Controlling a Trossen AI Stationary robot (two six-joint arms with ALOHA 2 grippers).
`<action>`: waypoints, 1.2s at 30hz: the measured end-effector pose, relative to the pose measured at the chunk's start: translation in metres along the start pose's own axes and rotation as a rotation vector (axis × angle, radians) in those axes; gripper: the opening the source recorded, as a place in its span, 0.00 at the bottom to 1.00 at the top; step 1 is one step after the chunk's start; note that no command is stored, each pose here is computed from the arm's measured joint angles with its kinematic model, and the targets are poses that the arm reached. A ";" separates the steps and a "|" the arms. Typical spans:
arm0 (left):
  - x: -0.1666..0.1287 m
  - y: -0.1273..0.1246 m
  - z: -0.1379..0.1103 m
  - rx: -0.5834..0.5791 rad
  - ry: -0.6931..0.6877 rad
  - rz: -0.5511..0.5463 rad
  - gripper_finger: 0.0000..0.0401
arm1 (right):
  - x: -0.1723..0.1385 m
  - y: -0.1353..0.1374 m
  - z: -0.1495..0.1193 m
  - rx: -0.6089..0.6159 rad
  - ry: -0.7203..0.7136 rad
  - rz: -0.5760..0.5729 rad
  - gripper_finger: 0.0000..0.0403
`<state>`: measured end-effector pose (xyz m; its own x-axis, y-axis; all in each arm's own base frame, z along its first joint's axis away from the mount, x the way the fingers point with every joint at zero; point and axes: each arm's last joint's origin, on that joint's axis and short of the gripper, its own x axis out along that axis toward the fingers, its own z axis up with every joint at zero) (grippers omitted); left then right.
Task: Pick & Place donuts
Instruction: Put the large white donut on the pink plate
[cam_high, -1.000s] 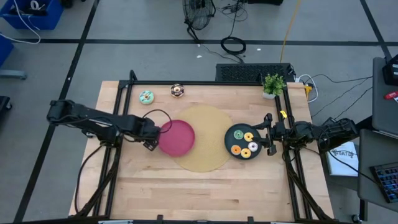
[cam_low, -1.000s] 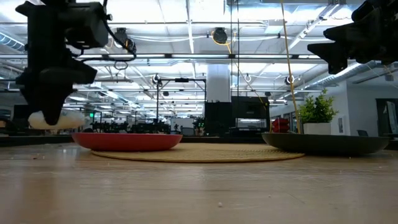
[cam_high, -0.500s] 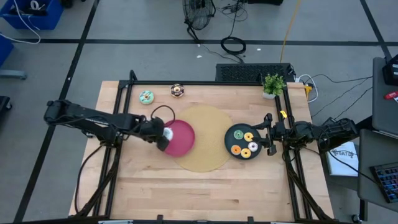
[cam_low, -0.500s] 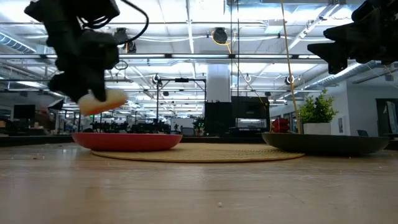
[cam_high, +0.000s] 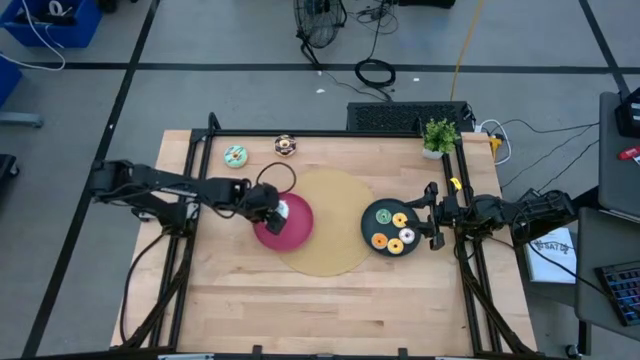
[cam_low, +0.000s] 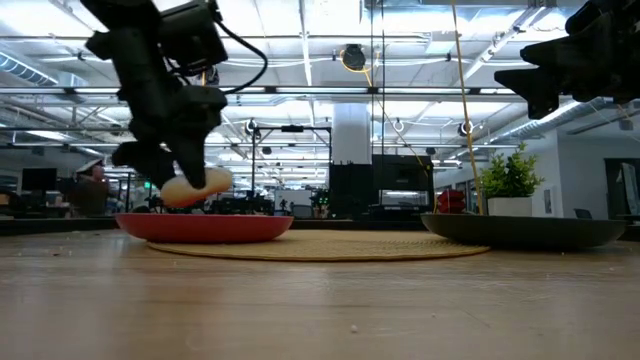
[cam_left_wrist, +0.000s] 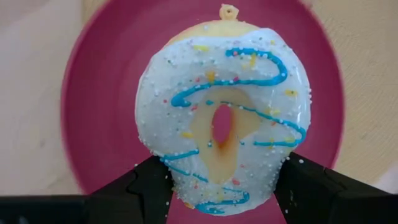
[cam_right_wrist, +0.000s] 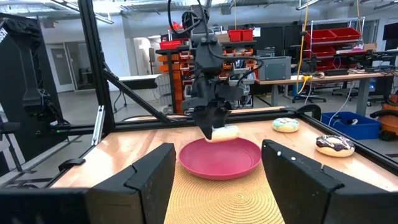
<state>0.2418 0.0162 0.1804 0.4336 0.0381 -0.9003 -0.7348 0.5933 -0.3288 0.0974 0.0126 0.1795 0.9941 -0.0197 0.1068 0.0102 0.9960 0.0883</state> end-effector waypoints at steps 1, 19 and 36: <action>0.001 -0.002 0.004 0.018 -0.003 0.000 0.60 | 0.000 0.000 0.000 0.000 0.000 0.000 0.56; 0.018 -0.046 0.004 0.326 0.115 0.030 0.60 | 0.000 0.000 0.000 0.000 0.002 0.000 0.56; 0.021 -0.048 -0.031 0.264 0.240 0.177 0.60 | 0.000 0.000 0.000 0.000 0.002 0.000 0.56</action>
<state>0.2700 -0.0363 0.1688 0.1547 -0.0123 -0.9879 -0.6139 0.7822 -0.1059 0.0975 0.0126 0.1793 0.9943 -0.0195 0.1046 0.0103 0.9961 0.0879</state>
